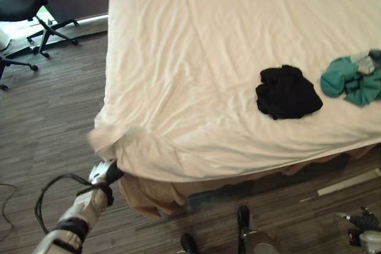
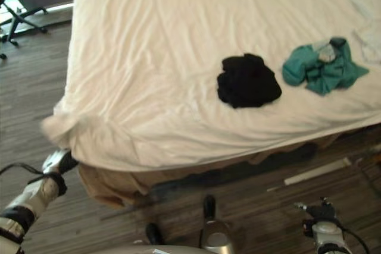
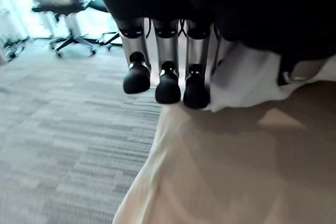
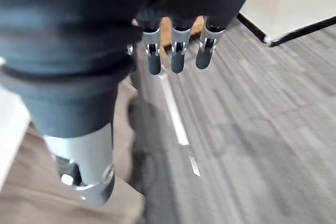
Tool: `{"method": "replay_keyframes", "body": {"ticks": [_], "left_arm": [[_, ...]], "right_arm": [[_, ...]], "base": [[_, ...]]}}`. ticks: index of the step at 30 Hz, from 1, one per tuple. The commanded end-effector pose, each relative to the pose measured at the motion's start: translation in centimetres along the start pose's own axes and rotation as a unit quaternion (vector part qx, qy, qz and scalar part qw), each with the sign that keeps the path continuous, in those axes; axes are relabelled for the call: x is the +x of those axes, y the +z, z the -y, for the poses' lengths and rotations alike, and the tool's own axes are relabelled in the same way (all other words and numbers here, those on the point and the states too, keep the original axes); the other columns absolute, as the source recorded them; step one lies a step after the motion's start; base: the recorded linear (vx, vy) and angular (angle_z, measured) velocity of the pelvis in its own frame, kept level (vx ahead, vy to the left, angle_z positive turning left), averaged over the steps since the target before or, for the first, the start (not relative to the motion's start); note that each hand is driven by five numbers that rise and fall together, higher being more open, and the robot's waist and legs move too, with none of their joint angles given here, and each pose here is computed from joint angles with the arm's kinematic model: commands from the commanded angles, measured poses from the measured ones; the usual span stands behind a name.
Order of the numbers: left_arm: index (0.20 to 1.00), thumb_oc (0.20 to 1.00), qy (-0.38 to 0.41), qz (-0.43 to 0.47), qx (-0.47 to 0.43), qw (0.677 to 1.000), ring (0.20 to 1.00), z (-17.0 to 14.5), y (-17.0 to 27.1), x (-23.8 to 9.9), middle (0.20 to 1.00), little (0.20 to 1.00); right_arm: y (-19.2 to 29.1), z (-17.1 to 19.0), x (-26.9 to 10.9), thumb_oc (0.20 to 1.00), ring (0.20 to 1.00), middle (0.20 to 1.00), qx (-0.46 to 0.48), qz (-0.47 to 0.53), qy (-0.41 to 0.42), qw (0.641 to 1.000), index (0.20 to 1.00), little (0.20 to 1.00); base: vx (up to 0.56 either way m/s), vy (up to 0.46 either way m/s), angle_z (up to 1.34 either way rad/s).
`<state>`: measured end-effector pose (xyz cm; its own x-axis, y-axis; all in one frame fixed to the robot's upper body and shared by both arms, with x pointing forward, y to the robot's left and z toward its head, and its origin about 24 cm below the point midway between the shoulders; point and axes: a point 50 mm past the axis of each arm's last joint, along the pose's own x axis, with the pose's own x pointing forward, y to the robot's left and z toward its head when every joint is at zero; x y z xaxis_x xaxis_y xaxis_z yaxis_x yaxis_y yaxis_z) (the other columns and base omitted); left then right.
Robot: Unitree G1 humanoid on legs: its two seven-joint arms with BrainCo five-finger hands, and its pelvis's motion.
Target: Tidy up the quilt and then pick up the clothes from the bed and put them into the laundry hamper.
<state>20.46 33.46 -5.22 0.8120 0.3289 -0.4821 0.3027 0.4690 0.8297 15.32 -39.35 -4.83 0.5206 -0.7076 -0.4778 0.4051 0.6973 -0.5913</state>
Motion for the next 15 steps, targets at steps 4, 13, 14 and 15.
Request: {"method": "replay_keyframes", "body": {"ticks": [4, 13, 14, 15], "left_arm": [[1.0, 1.0, -0.073, -0.318, -0.068, 0.943, 1.0, 7.8, -12.9, -9.5, 1.0, 1.0], [1.0, 1.0, -0.103, -0.331, -0.084, 0.934, 1.0, 10.1, -12.1, -10.1, 1.0, 1.0], [1.0, 1.0, -0.09, -0.314, -0.091, 0.941, 1.0, 9.6, -11.3, -9.0, 1.0, 1.0], [1.0, 1.0, -0.07, -0.289, -0.102, 0.949, 1.0, 8.9, -10.1, -7.6, 1.0, 1.0]], "right_arm": [[10.4, 5.8, -1.6, 1.0, 1.0, 1.0, -0.061, 0.245, -0.134, 0.958, 1.0, 1.0], [29.5, 0.4, -9.3, 0.2, 0.2, 0.2, 0.012, 0.559, -0.019, 0.829, 0.2, 0.2], [31.4, 0.2, -10.5, 0.2, 0.2, 0.2, 0.028, 0.581, -0.011, 0.813, 0.2, 0.2], [33.4, -0.2, -12.0, 0.2, 0.2, 0.2, 0.052, 0.607, 0.003, 0.793, 0.2, 0.2]], "base": [[0.03, 0.067, 0.1], [-0.13, -0.006, 0.2], [-0.24, -0.018, 0.33], [-0.2, -0.021, 0.43]]}}
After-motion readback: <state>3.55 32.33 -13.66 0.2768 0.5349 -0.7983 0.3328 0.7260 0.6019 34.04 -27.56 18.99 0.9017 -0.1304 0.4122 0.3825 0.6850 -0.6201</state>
